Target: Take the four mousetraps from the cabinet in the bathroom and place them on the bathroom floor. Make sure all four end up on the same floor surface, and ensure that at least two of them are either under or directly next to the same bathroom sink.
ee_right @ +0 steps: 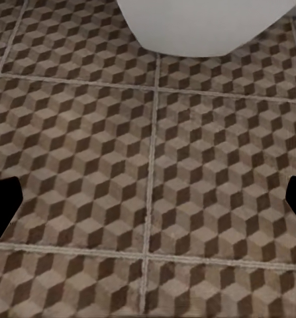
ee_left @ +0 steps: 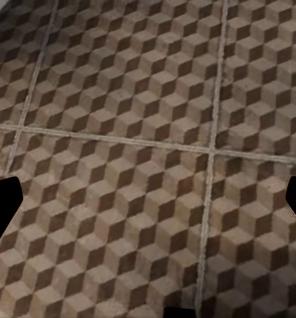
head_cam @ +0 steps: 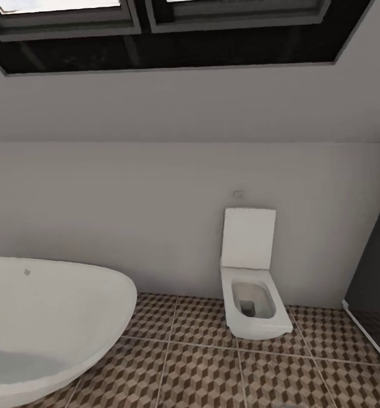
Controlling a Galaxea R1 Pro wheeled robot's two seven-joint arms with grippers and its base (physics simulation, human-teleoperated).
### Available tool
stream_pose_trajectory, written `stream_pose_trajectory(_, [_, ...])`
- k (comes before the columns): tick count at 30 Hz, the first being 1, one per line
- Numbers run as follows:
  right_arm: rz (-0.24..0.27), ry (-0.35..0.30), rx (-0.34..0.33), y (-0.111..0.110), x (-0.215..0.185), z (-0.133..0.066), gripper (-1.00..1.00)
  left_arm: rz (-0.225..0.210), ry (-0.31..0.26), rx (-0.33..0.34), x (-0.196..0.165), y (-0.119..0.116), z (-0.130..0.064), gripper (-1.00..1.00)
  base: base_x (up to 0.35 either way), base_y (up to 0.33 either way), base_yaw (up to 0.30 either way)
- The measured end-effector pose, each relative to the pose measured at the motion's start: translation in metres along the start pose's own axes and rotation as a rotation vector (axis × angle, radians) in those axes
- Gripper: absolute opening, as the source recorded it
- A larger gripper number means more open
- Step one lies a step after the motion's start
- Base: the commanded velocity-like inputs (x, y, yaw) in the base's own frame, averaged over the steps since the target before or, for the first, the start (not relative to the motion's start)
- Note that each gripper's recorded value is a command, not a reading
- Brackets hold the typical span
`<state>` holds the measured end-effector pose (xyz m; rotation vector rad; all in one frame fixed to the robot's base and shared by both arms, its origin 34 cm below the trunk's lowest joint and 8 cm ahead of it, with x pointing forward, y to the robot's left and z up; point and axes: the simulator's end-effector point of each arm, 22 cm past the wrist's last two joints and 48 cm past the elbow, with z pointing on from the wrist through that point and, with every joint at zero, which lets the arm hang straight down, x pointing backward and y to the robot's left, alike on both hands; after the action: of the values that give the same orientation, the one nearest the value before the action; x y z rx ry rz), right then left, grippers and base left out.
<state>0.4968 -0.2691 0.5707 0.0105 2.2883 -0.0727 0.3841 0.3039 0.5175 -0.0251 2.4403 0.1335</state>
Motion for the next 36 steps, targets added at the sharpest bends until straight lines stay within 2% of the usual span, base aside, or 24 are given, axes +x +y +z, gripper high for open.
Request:
stream_pose_trajectory(17, [0.0, -0.005, -0.001, 0.0002, -0.0024, 0.0, 1.0, 0.002, 0.015, 0.001, 0.0078, -0.0006, -0.0012, 1.0, -0.258, -0.004, -0.292])
stream_pose_trajectory(36, [0.001, -0.013, -0.001, 0.0002, -0.0057, -0.0006, 1.0, 0.003, 0.01, 0.002, 0.0059, -0.001, -0.0014, 1.0, -0.177, -0.113, -0.292])
